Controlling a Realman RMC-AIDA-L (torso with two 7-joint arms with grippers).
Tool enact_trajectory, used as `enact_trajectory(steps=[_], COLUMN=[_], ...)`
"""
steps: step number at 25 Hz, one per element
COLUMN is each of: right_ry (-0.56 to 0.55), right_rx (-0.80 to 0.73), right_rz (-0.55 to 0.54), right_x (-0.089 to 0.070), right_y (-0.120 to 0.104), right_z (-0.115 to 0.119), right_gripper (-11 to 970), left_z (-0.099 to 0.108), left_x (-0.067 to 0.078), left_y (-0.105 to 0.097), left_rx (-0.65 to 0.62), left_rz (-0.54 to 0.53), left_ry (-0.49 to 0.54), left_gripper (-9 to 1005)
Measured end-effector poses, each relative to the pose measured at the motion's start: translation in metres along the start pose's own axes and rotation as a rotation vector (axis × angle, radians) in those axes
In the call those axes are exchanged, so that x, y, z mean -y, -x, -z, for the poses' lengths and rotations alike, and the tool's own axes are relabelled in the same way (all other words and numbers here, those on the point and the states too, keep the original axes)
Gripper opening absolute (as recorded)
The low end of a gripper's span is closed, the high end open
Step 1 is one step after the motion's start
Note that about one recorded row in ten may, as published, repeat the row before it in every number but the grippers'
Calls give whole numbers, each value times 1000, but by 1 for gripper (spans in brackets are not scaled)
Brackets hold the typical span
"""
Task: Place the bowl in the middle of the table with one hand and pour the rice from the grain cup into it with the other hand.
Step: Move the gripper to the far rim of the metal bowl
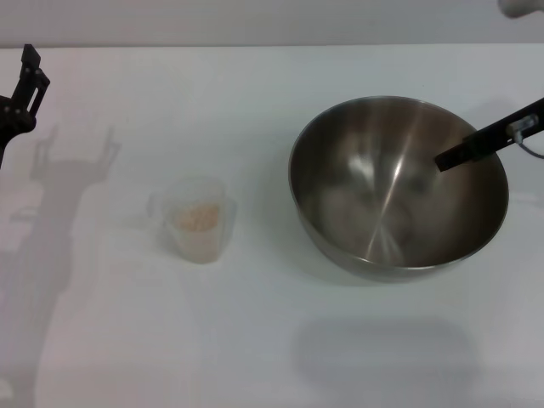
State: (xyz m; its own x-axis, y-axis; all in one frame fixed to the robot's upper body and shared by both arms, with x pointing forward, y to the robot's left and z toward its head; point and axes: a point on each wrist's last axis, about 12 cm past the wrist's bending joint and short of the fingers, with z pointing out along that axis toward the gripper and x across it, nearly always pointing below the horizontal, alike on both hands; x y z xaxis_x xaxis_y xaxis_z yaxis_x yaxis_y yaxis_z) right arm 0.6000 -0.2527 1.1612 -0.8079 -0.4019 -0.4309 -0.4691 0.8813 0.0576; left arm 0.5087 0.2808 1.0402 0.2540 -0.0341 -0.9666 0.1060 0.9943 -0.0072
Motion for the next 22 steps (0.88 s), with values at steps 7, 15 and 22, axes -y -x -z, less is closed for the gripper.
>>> enact_trajectory(steps=[7,15,22], right_ry=[2,4,26], right_rx=[4,13,27], right_rz=[-3,-5,-2], right_x=[1,2,0], right_y=[-3,-4,-4], right_z=[-16,-13,-7], right_gripper=[659,605,179], left_z=[-3,-6,-6], left_x=[-1,0,0], left_y=[1,2,3], left_rx=[8,14,18], left_rz=[1,-2,0], left_ry=[7,4,3], left_gripper=[850,847,844])
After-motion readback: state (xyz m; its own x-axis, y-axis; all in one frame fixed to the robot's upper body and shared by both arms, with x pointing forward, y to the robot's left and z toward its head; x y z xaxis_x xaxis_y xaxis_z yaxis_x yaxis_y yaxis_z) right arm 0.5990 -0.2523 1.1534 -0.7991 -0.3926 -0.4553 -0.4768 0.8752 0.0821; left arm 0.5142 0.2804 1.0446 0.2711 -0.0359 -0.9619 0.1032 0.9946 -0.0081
